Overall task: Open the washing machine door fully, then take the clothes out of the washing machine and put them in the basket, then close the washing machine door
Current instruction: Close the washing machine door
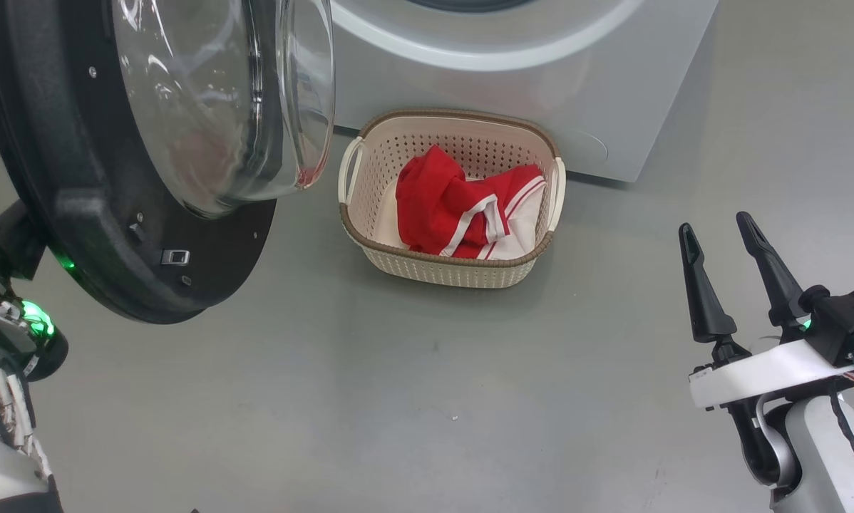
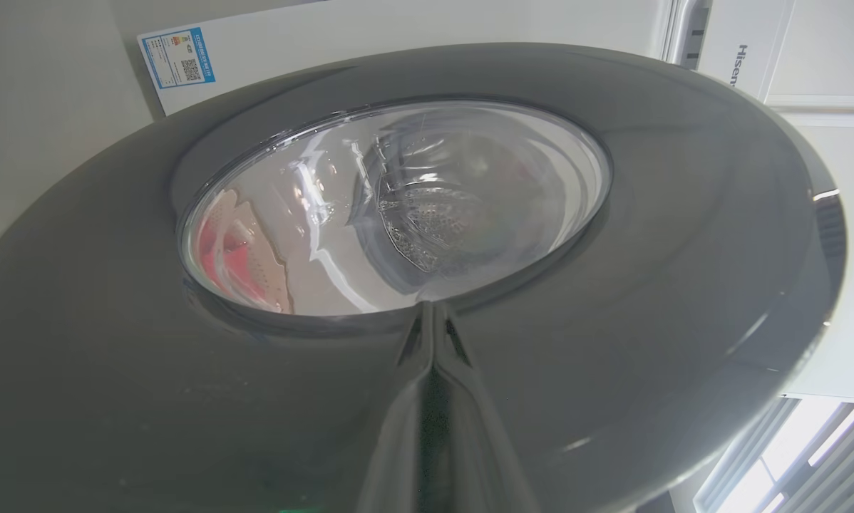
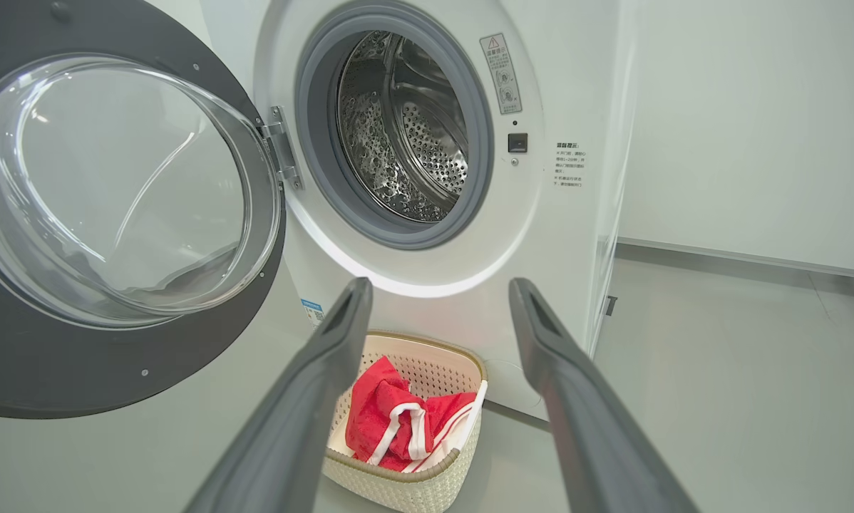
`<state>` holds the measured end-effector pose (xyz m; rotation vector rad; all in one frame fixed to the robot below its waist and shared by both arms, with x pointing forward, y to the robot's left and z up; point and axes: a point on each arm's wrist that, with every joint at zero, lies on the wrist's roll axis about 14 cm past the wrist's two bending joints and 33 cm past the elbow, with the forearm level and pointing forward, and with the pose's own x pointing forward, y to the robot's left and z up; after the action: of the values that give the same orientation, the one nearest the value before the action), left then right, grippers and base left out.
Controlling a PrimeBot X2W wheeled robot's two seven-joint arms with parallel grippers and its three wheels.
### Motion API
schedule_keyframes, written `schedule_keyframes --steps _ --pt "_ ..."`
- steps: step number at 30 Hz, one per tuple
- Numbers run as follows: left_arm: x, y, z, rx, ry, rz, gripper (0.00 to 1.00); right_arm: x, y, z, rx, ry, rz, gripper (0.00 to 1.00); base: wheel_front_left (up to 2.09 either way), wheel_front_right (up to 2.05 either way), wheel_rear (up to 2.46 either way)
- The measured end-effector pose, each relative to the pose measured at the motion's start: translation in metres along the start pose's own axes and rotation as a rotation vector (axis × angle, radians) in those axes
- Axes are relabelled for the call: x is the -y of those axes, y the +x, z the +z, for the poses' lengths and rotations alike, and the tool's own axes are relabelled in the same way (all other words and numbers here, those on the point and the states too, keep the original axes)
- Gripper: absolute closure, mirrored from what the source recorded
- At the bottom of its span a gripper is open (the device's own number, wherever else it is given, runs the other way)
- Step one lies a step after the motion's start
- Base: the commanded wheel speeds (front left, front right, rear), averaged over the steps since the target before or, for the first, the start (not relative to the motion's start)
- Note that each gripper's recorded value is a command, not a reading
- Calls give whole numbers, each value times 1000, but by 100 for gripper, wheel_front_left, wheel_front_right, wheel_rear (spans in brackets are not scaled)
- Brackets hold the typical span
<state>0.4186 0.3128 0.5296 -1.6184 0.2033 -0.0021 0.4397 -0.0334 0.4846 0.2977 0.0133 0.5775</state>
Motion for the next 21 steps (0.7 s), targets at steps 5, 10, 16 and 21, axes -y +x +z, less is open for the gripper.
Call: schedule_keyframes --steps 5,10,16,21 --pt "-3 -10 -7 -22 18 5 100 -6 1 4 12 9 7 0 0 0 0" --pt "-5 -15 -21 -75 38 6 100 -9 1 7 18 8 12 0 0 0 0" --pt "-5 -19 -37 -131 52 -3 100 -10 1 7 19 7 15 0 0 0 0" --pt "-1 -23 -48 -167 54 -23 100 -13 -1 6 14 9 13 0 0 0 0"
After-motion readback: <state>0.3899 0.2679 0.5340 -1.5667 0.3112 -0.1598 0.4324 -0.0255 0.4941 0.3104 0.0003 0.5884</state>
